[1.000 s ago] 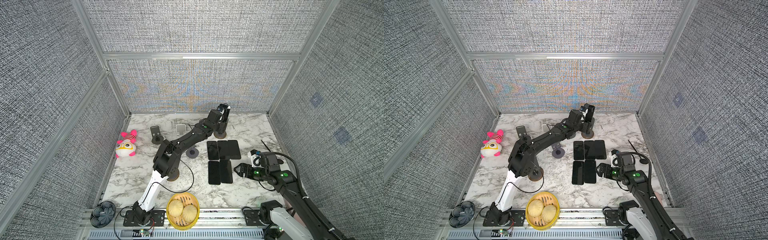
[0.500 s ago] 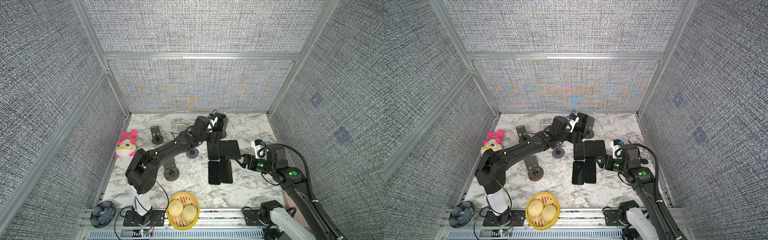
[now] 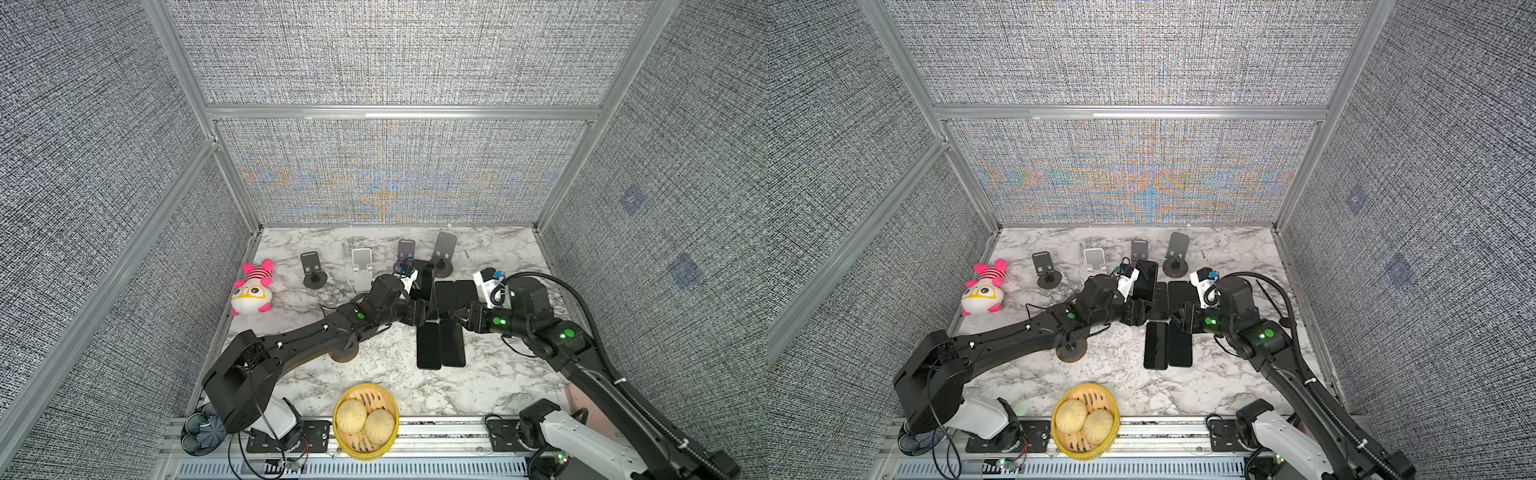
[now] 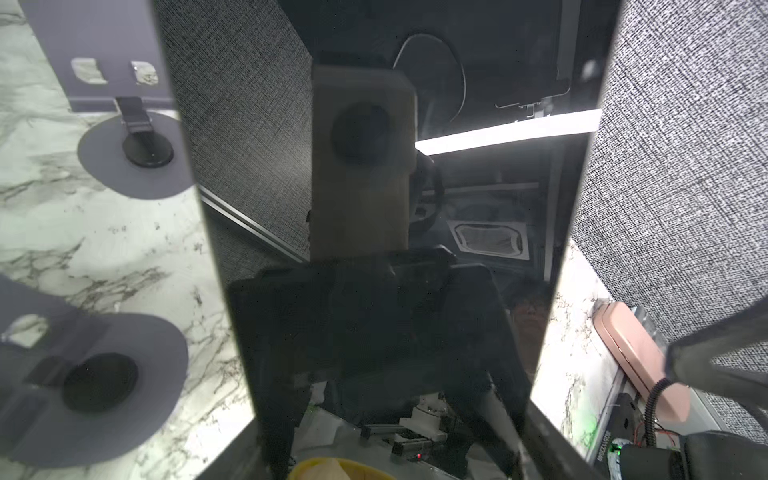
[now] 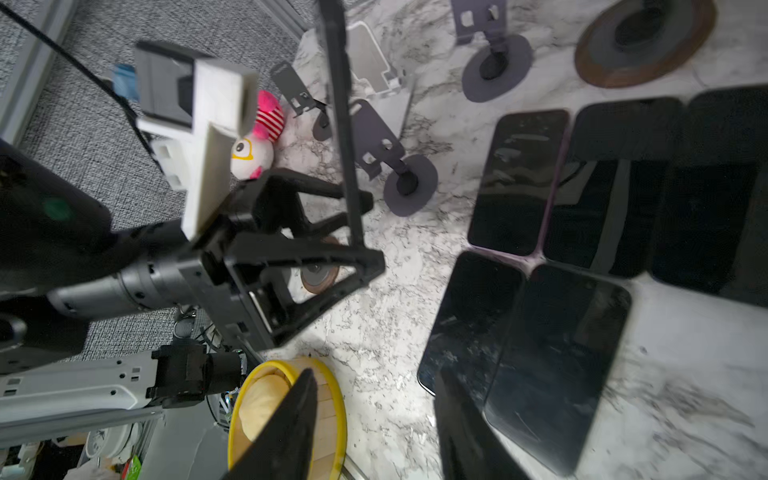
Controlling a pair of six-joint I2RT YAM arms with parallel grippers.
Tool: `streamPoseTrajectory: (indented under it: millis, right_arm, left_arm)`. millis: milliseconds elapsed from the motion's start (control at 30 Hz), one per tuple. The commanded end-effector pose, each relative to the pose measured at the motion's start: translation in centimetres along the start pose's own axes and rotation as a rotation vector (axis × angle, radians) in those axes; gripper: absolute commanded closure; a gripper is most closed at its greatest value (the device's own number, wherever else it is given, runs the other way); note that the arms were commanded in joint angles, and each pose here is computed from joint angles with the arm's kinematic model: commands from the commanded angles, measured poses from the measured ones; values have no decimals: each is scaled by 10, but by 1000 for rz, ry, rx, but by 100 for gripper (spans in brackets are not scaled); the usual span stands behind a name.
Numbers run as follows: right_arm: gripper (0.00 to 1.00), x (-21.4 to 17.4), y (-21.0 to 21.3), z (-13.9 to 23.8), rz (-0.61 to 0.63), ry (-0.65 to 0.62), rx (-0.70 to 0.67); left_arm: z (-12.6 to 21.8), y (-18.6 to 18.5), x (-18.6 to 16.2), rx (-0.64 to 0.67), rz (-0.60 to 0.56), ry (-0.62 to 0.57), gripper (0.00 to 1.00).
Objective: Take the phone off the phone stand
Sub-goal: 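Close the right gripper on the black phone held by the left gripper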
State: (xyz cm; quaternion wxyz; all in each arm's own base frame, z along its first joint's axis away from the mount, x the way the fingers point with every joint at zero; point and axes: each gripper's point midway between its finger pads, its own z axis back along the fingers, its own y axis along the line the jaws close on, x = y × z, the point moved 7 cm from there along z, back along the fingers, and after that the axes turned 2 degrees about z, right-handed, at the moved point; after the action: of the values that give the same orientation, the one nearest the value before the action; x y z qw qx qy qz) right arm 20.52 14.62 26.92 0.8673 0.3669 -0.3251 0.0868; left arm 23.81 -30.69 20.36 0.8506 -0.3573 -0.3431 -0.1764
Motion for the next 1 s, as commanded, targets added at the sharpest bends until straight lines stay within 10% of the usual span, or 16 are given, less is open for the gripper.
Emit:
streamPoseTrajectory:
  millis: [0, 367, 967]
  right_arm:
    - [70, 17, 7, -7, 23, -62, 12]
    - [52, 24, 13, -39, 15, -22, 86]
    - [78, 29, 5, -56, 5, -19, 91]
  left_arm:
    - [6, -6, 15, -16, 43, -141, 42]
    - [3, -17, -1, -79, 97, -137, 43]
    - [-3, -27, -6, -106, 113, -114, 42]
